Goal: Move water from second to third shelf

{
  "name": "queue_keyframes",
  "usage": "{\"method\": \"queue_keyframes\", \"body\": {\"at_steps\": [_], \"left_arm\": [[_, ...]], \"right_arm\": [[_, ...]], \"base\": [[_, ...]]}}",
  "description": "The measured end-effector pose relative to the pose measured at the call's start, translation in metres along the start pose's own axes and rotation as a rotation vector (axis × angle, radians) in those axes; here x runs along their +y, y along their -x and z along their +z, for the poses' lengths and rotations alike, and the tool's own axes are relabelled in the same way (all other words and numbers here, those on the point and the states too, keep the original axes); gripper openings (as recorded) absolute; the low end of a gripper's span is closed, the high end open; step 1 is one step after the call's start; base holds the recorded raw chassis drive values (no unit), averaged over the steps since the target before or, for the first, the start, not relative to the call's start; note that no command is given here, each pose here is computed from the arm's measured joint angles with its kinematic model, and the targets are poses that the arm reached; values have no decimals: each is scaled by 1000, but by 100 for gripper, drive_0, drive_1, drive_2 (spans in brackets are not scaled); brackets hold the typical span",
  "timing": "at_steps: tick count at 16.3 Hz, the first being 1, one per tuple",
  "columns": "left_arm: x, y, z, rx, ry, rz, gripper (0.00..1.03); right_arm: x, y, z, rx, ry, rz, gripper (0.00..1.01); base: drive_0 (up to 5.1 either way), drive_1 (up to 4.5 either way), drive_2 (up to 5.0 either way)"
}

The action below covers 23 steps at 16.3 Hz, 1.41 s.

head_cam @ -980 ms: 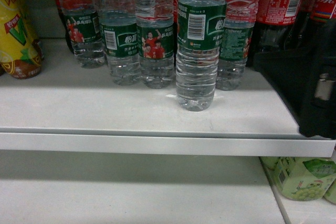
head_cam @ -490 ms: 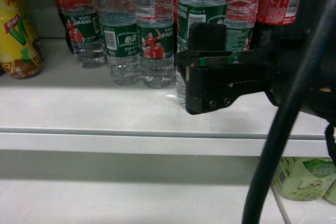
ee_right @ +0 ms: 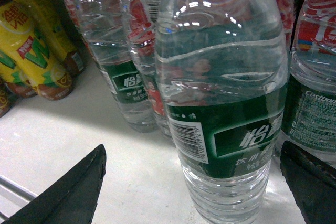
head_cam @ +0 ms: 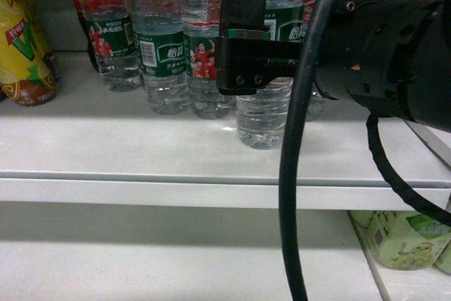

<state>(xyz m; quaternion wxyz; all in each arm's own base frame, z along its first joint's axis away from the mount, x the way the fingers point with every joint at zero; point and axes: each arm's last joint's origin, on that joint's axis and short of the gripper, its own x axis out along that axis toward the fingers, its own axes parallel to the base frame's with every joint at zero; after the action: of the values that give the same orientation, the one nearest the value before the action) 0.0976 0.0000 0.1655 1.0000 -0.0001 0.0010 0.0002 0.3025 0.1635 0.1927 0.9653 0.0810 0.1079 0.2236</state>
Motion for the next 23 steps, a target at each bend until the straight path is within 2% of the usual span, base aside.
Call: {"method": "queue_keyframes", "body": {"at_steps": [4,8,10,16,18,20,21,23], "left_arm": [[0,0,0,0,0,0,98],[0,0,0,0,0,0,98],[0,0,0,0,0,0,98],[0,0,0,0,0,0,98],[0,0,0,0,0,0,98],[0,0,0,0,0,0,98],[0,0,0,0,0,0,98],[0,0,0,0,0,0,98]], "right_arm": [[-2,-14,-5,8,-22,-30,98],[2,-24,-3,-2,-25,-49,98],[6,-41,2,0,-36,-96,98],[3,-51,-1,25,-31,-151,98],[3,-52,0,23,-32,-154,88],[3,-52,0,23,-31,-157,65],[4,-51,0,23,-31,-157,57],[5,-47,0,23,-29,-147,47]], "base": [[0,0,0],[0,0,0],[0,0,0],[0,0,0],[0,0,0],[0,0,0],[0,0,0],[0,0,0]]}}
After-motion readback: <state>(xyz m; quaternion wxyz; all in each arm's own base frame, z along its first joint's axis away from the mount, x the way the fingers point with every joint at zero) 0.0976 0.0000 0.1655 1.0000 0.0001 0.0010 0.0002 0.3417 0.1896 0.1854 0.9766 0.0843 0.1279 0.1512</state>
